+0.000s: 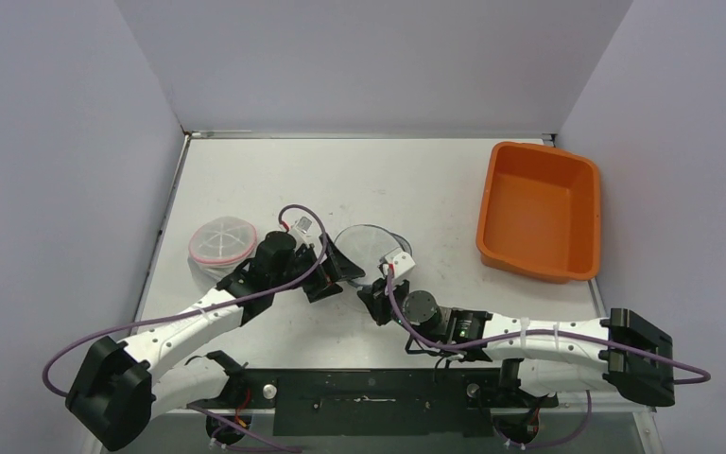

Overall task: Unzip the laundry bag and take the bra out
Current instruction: Unzip the laundry bag at the center of the board.

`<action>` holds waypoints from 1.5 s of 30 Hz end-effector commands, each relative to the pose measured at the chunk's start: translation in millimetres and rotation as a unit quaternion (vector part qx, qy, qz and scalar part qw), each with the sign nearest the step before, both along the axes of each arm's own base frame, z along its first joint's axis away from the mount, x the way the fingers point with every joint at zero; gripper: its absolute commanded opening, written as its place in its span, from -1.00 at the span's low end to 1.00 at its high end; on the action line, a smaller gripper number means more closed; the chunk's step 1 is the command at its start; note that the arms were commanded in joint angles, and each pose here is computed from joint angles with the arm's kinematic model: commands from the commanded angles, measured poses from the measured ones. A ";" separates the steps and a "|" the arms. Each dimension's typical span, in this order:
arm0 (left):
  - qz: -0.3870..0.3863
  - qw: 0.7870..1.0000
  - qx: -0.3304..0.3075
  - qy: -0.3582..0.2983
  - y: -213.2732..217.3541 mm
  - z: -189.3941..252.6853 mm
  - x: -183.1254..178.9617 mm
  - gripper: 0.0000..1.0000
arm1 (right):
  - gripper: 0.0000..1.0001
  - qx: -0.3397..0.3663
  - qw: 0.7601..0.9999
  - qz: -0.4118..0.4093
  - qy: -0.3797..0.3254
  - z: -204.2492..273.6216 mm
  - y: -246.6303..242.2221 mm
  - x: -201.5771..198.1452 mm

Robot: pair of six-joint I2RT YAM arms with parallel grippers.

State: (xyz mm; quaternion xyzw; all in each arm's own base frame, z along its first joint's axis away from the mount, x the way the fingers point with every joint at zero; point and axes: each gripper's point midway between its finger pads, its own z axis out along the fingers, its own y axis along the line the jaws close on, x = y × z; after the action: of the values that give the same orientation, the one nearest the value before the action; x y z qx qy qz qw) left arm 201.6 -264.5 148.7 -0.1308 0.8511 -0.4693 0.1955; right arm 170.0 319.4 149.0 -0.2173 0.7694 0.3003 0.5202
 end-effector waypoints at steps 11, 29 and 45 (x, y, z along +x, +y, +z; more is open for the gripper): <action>0.067 0.996 -0.033 -0.044 -4.6 17.8 39.5 0.02 | -0.89 0.057 0.998 -0.003 -0.012 41.2 -0.1 -0.7; 0.083 0.996 -0.022 -0.033 1.9 3.1 43.9 -0.97 | -0.89 0.035 0.997 -0.063 -0.002 29.2 -41.7 7.7; 0.090 0.995 -0.021 -0.029 6.0 -0.7 42.6 -1.00 | -0.89 0.024 0.990 -0.139 0.001 16.3 -78.7 19.0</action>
State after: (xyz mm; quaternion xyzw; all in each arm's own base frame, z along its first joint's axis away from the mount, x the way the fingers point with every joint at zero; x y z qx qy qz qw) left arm 234.0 -266.0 142.6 -0.1904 0.8292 -0.4730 0.2291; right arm 176.6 255.5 159.5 -0.1391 0.7869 0.2659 0.5391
